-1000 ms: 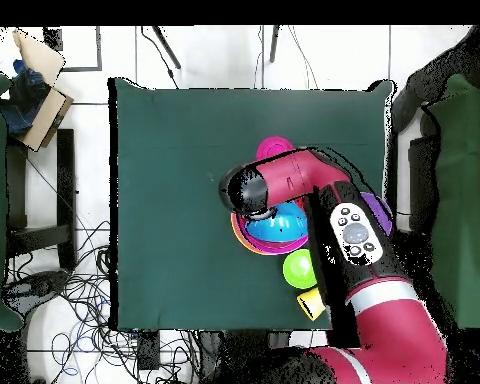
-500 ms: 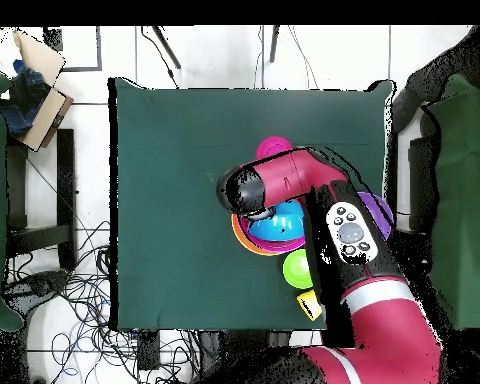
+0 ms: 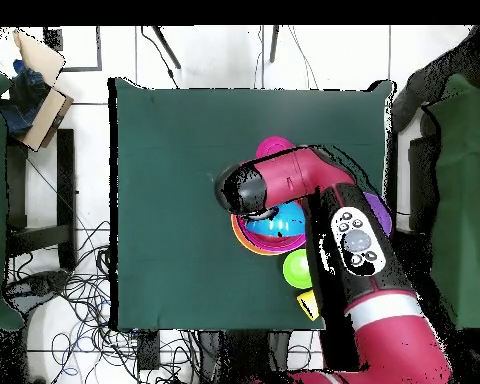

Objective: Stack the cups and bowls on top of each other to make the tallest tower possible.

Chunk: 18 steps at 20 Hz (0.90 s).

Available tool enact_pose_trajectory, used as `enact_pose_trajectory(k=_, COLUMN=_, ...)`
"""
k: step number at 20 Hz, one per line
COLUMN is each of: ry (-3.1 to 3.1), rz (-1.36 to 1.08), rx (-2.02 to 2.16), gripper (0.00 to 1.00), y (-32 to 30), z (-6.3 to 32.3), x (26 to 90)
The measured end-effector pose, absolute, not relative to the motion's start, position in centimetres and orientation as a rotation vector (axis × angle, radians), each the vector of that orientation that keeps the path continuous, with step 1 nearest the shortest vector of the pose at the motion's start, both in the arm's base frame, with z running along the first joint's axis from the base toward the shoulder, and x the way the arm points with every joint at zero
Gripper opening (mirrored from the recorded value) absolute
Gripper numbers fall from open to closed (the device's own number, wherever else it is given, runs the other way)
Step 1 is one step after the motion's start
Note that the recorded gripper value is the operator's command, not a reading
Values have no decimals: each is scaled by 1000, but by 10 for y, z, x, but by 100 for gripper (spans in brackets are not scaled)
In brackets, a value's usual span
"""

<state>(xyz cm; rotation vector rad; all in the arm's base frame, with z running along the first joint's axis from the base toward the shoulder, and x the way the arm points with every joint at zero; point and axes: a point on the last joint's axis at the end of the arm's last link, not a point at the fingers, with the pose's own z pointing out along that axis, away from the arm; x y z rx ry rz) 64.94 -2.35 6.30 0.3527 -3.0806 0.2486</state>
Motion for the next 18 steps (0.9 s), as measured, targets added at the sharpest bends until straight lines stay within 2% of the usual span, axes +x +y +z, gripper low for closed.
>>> enact_pose_trajectory(k=5, ry=-3087, rz=252, rx=288, gripper=0, y=-24, z=100, x=656)
enact_pose_trajectory(k=6, ry=-3082, rz=258, rx=244, gripper=100, y=-25, z=125, x=660)
enact_pose_trajectory(k=11, ry=-3071, rz=273, rx=214, gripper=100, y=-27, z=146, x=662)
enact_pose_trajectory(k=18, ry=-3075, rz=277, rx=214, gripper=100, y=-27, z=149, x=663)
